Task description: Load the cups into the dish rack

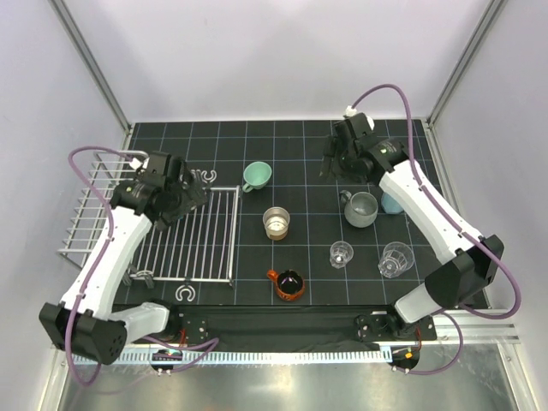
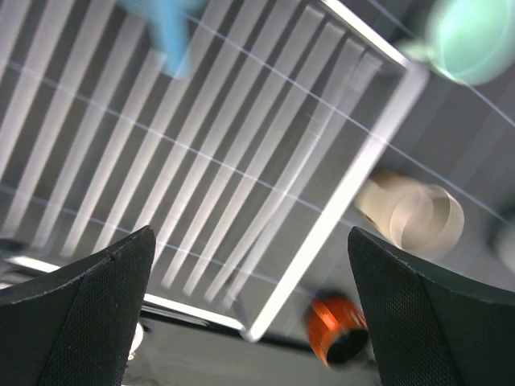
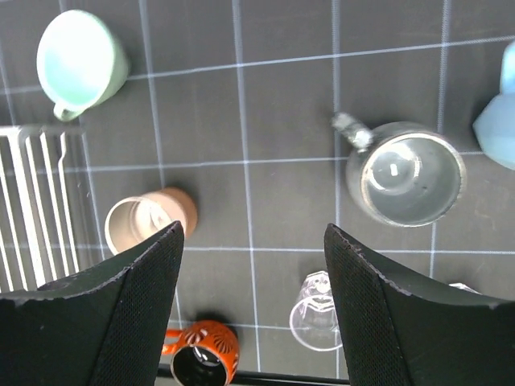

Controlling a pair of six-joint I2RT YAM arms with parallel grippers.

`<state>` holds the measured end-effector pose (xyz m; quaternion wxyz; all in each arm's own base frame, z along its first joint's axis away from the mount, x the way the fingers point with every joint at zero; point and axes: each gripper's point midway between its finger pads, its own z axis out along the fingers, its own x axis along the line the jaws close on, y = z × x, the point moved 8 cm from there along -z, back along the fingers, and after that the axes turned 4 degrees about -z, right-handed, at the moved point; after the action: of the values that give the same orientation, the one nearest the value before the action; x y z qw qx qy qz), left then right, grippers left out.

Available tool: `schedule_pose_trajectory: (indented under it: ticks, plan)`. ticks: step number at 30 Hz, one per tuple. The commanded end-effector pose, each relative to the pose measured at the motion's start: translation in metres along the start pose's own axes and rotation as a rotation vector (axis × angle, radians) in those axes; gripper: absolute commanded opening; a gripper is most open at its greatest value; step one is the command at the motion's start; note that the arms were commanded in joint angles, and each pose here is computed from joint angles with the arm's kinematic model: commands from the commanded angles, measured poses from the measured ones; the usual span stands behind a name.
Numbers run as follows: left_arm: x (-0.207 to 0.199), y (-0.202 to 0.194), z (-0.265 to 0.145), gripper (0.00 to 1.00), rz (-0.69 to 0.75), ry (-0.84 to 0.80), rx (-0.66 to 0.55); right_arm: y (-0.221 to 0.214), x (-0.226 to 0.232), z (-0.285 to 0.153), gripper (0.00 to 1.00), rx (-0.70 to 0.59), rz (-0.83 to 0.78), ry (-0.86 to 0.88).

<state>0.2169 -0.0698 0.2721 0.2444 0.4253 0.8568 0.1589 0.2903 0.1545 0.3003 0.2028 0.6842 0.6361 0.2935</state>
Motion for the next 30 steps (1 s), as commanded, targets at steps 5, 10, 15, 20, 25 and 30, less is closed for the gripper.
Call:
schedule_pose_trajectory:
  ticks: [5, 10, 15, 20, 25, 30]
  plan:
    - [-0.020, -0.021, -0.024, 0.98, 0.029, -0.381, 0.131, -0.001, -0.038, 0.011, 0.72, 0.053, 0.055, -0.037]
    - [-0.028, -0.021, -0.023, 0.98, 0.051, -0.420, 0.182, -0.013, -0.058, 0.011, 0.72, 0.080, 0.066, -0.144]
    - [-0.045, -0.024, -0.023, 0.98, 0.031, -0.517, 0.290, -0.020, -0.080, 0.018, 0.72, 0.115, 0.130, -0.151]
    - [-0.051, -0.025, -0.020, 0.91, 0.022, -0.557, 0.306, -0.026, -0.086, 0.024, 0.72, 0.131, 0.153, -0.178]
    - [-0.056, -0.025, -0.024, 0.86, 0.091, -0.587, 0.287, -0.040, -0.103, 0.035, 0.70, 0.165, 0.214, -0.294]
    - [-0.054, -0.026, -0.022, 0.88, 0.081, -0.558, 0.294, -0.053, -0.115, 0.043, 0.67, 0.167, 0.270, -0.361]
